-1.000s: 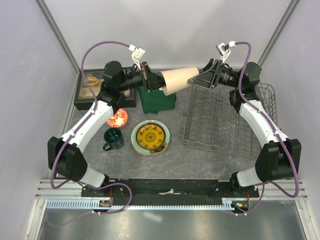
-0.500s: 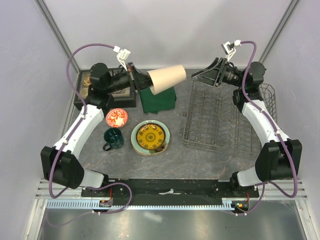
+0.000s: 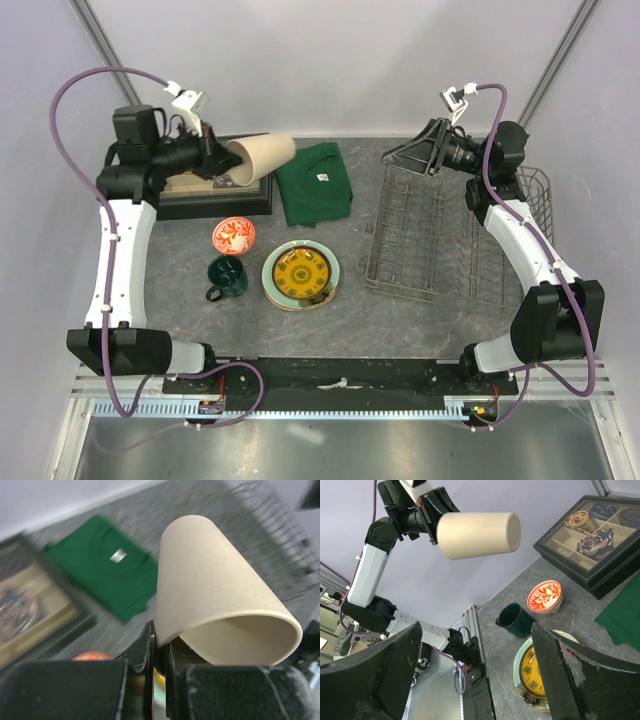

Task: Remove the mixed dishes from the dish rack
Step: Place the cup at the center of the board.

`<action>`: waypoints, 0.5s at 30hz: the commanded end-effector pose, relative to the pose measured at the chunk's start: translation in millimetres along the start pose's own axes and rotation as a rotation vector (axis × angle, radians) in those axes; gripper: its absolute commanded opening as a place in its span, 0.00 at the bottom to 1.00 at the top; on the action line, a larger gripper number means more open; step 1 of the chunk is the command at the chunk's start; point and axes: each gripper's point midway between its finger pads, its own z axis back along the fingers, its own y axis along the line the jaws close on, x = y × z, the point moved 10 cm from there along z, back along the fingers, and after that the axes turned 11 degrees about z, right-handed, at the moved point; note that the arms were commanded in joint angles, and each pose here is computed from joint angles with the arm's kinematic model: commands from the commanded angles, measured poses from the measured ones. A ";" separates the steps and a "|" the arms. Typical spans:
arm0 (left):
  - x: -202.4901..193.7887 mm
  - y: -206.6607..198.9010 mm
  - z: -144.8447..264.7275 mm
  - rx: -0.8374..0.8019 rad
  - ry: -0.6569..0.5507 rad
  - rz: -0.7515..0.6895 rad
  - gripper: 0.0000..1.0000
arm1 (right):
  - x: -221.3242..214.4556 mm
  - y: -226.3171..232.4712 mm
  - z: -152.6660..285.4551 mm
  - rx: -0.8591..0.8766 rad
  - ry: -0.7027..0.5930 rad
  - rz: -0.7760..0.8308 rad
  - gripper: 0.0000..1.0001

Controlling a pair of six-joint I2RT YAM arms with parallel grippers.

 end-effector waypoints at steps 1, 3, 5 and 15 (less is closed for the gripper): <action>-28.6 26.3 42.8 0.185 0.212 -0.058 0.02 | 13.5 10.7 0.1 0.007 -0.017 0.093 0.98; -33.8 41.8 58.6 0.249 0.244 -0.061 0.02 | 11.9 9.4 0.9 0.001 -0.013 0.087 0.98; -42.5 51.9 76.8 0.301 0.286 -0.017 0.02 | 11.3 8.9 1.0 0.001 -0.009 0.089 0.98; -81.6 92.4 132.5 0.443 0.600 -0.027 0.02 | 9.9 7.2 1.1 -0.017 0.012 0.084 0.98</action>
